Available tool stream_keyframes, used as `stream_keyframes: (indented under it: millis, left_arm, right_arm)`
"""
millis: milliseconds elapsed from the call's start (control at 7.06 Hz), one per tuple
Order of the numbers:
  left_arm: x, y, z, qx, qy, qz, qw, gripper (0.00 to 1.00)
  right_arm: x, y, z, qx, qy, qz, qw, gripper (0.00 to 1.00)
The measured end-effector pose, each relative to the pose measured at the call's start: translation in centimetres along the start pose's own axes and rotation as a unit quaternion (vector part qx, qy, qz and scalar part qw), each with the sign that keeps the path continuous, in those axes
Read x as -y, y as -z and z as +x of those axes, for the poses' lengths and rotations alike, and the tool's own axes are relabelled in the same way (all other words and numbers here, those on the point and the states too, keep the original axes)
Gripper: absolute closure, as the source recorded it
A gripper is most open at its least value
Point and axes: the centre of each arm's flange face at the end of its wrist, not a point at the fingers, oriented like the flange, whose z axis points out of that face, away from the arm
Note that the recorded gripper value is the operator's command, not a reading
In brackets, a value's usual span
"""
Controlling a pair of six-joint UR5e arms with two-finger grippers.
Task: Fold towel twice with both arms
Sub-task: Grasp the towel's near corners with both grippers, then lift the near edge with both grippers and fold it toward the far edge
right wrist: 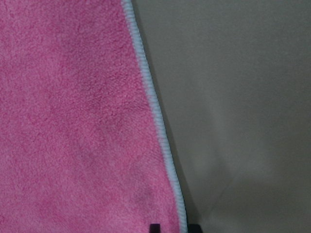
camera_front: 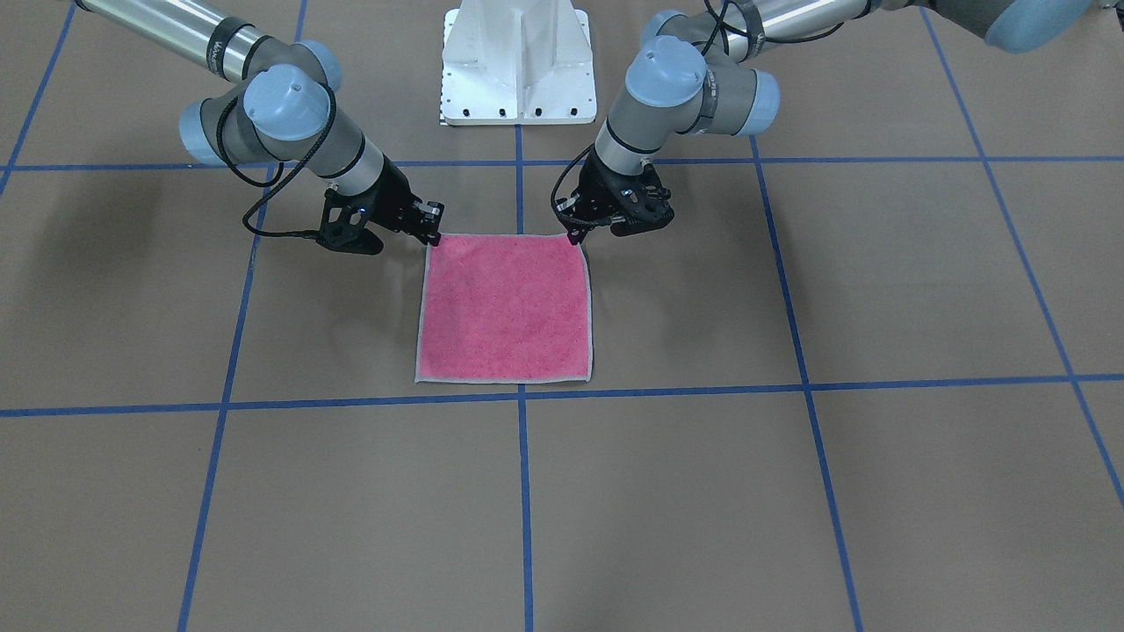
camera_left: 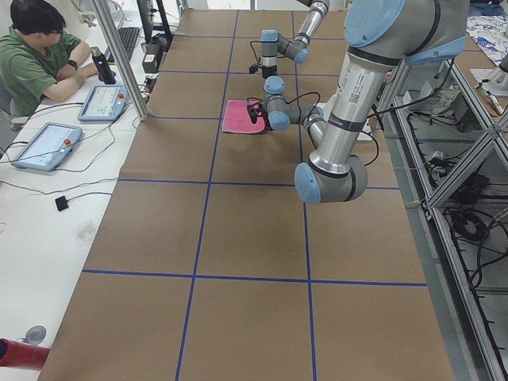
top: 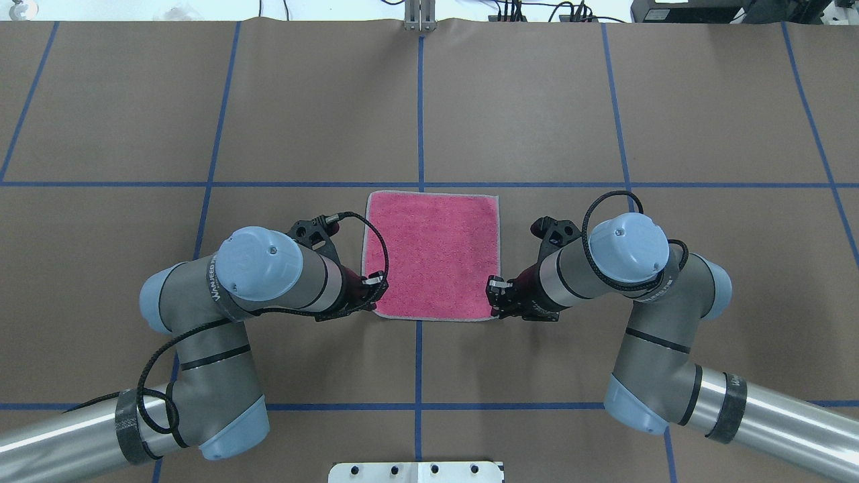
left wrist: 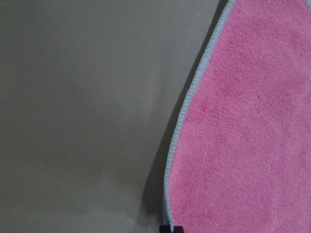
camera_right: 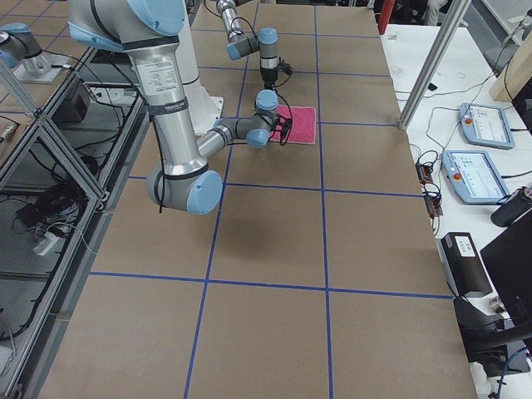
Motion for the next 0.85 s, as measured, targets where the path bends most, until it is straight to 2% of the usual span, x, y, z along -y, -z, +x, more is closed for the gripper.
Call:
stream_keyframes:
  millis: [425, 850]
  left_arm:
    - [-0.1, 1.1, 1.7, -0.015, 0.004, 0.001, 0.9999, 1.00]
    - [2.5, 3.5, 3.8, -0.038, 0.016, 0.020, 0.9989, 1.00]
  right_arm:
    - [0.1, 1.0, -0.7, 0.012, 0.000, 0.003, 0.9999, 1.00]
    - [1.8, 3.6, -1.5, 0.046, 0.005, 0.016, 0.9988, 1.00]
